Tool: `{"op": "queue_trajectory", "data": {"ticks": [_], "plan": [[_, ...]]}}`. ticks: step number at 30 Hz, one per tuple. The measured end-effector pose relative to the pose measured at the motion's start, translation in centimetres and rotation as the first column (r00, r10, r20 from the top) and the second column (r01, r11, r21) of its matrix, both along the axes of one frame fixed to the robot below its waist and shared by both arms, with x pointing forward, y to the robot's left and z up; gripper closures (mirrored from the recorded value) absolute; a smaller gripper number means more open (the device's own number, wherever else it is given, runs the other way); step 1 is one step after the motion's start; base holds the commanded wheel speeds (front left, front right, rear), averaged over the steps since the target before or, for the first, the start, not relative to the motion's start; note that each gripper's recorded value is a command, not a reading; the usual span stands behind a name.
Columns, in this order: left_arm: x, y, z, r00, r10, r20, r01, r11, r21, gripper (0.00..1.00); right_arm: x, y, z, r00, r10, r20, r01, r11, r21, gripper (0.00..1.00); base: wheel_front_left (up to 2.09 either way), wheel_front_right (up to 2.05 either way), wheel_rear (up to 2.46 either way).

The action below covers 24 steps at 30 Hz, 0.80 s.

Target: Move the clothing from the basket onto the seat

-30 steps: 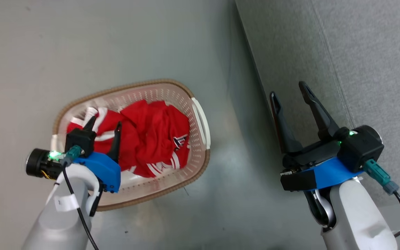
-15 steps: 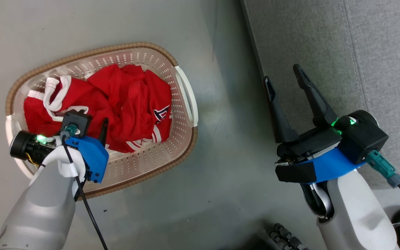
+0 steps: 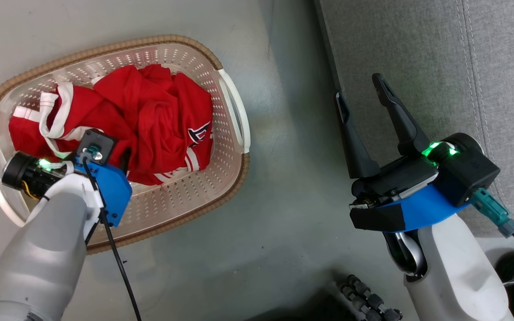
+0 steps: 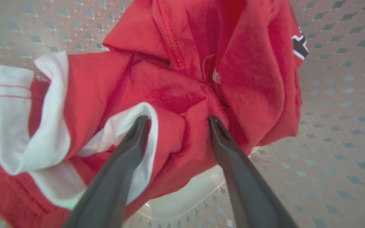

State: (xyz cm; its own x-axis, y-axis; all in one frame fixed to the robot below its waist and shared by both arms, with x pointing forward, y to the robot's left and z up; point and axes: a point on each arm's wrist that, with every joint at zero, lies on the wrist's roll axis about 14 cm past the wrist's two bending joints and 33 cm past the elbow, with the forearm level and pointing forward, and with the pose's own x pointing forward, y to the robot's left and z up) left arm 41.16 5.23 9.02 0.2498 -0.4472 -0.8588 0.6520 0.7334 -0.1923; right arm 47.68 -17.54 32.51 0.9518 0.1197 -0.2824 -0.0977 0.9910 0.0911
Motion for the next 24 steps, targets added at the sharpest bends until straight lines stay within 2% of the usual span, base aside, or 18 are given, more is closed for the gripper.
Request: {"op": "queue_trajectory", "data": {"ticks": [1, 3, 4, 17, 24], "plan": [[0.1, 0.2, -0.1, 1.000, 0.001, -0.004, -0.001, 1.000, 0.008, 0.00, 0.0, 0.0, 0.0, 1.000, -0.001, -0.001, 0.001, 1.000, -0.001, 0.00, 0.00, 0.00, 0.00], [0.1, 0.2, -0.2, 1.000, 0.002, -0.009, -0.002, 1.000, 0.015, 0.75, 0.0, -0.1, 0.0, 1.000, -0.003, -0.002, 0.003, 1.000, -0.001, 0.00, 0.00, 0.00, 0.00], [0.1, 0.2, -0.2, 1.000, 0.002, -0.010, -0.001, 1.000, 0.017, 1.00, 0.0, -0.1, 0.0, 1.000, -0.004, -0.001, 0.004, 1.000, 0.000, 0.00, 0.00, 0.00, 0.00], [0.0, -0.1, 0.5, 0.999, 0.043, -0.022, -0.042, 0.999, 0.004, 1.00, 0.3, 0.2, 0.3, 1.000, 0.001, 0.010, -0.001, 1.000, 0.010, 0.00, 0.00, 0.00, 0.00], [0.8, -0.8, 2.7, 0.997, 0.074, 0.021, -0.073, 0.997, -0.033, 1.00, 0.7, 0.8, 1.6, 0.999, 0.022, 0.042, -0.022, 1.000, -0.001, 0.00, 0.00, 0.00, 0.00]]}}
